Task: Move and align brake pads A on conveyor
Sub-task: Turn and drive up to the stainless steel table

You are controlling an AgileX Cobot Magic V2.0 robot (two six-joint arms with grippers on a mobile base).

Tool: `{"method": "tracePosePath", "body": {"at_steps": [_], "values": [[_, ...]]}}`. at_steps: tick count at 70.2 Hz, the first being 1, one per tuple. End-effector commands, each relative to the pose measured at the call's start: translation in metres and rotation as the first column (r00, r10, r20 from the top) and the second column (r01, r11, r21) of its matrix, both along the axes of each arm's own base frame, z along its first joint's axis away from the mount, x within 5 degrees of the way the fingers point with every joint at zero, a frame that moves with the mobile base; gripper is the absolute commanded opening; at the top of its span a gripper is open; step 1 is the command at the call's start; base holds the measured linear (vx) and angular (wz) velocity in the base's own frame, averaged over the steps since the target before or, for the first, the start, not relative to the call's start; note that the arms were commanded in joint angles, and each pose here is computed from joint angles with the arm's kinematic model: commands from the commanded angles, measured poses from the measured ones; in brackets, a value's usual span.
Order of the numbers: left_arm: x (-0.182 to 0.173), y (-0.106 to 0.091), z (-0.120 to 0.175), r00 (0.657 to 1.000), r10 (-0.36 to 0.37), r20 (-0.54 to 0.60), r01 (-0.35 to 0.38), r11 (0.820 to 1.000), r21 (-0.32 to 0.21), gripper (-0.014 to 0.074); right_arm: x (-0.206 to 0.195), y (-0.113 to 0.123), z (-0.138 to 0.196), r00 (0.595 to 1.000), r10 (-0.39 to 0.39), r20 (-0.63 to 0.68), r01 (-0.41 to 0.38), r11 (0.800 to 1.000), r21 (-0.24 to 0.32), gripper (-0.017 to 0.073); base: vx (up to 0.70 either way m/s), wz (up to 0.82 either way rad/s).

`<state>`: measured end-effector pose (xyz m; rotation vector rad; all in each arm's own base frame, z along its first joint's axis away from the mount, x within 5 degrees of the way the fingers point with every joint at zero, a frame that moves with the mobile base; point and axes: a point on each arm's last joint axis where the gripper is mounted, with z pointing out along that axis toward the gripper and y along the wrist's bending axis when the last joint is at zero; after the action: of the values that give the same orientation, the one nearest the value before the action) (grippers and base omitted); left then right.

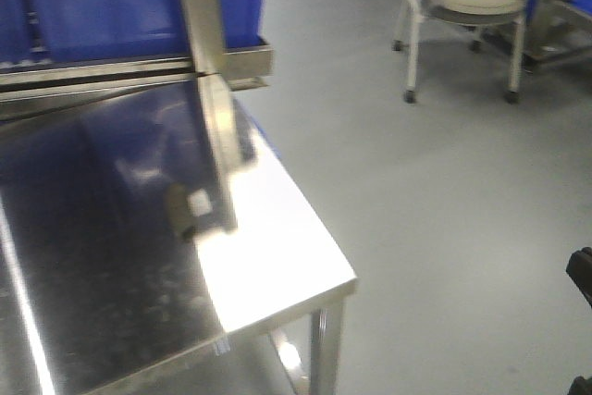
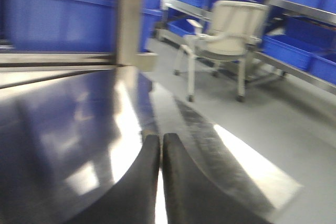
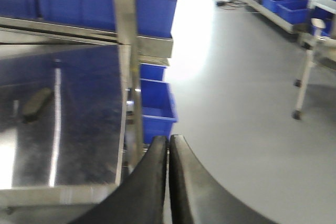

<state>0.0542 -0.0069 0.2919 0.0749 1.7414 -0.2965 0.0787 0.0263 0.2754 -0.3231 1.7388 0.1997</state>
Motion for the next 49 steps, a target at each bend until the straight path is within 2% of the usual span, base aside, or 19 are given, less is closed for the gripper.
{"method": "tracePosePath", "body": {"at_steps": [1,26,49], "values": [[0.0006,-0.0026,0.0136,0.997,-0.028,0.076,0.029,0.999,-0.013,-0.0006,0.0017,-0.0003,0.0153,0.996,-0.009,0.09,0.008,1.0,0.02,-0.0006,0.1,0.65],[0.0006,-0.0026,0.0136,0.997,-0.028,0.076,0.029,0.999,-0.013,-0.0006,0.0017,-0.0003,0.0153,0.996,-0.009,0.09,0.008,1.0,0.02,-0.0006,0.1,0.63],[0.0006,-0.0026,0.0136,0.997,-0.028,0.076,0.029,0.999,-0.013,-0.0006,0.0017,-0.0003,0.0153,0.996,-0.009,0.09,0.008,1.0,0.02,-0.0006,0.11,0.38]]}}
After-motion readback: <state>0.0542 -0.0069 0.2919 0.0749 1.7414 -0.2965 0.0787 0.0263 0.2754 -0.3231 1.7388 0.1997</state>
